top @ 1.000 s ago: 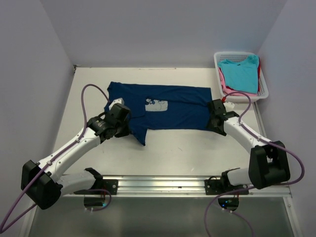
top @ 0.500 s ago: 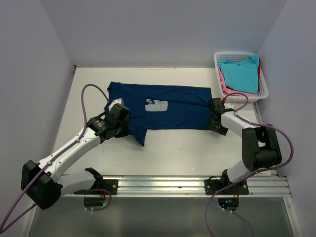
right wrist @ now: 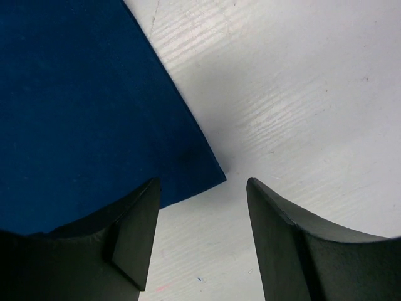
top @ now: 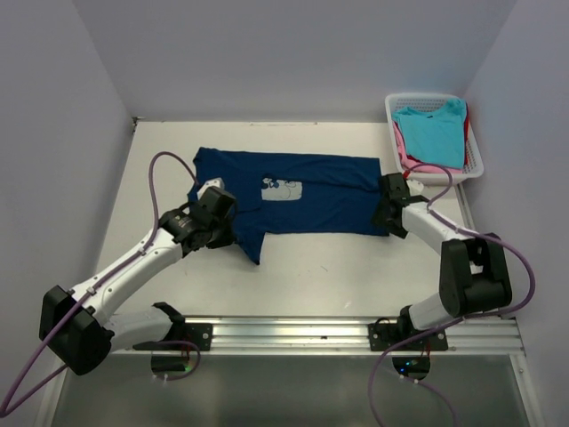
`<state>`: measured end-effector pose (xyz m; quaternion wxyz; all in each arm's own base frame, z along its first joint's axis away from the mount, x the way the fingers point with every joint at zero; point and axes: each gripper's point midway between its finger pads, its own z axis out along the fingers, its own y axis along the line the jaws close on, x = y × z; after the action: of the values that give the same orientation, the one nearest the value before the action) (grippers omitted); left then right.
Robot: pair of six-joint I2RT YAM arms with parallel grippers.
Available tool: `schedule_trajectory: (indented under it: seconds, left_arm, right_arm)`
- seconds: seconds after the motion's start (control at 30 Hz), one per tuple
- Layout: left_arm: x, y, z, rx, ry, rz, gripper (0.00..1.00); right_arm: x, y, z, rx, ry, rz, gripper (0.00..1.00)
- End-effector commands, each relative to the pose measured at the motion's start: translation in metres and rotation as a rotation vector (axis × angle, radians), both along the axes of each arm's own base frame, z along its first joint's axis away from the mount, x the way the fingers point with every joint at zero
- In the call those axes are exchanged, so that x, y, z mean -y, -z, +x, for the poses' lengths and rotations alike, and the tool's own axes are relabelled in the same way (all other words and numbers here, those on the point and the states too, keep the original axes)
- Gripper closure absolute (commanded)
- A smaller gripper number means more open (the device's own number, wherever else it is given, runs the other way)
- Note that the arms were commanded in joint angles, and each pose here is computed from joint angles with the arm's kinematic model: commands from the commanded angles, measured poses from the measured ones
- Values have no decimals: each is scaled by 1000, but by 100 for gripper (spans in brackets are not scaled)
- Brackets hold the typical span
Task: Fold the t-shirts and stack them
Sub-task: Fold the tshirt
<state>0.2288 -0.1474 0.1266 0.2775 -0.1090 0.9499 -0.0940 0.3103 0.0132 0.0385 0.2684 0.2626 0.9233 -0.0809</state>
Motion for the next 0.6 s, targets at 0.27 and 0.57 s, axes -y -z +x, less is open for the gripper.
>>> schedule_trajectory:
  seconds: [0.27, 0.57]
  left_arm:
    - [4, -6, 5, 21, 10, -6, 99]
    - [3, -6, 3, 15, 11, -8, 99]
  right_arm:
    - [0, 16, 16, -26, 24, -12, 42]
    - [3, 28, -8, -82, 64, -3, 58]
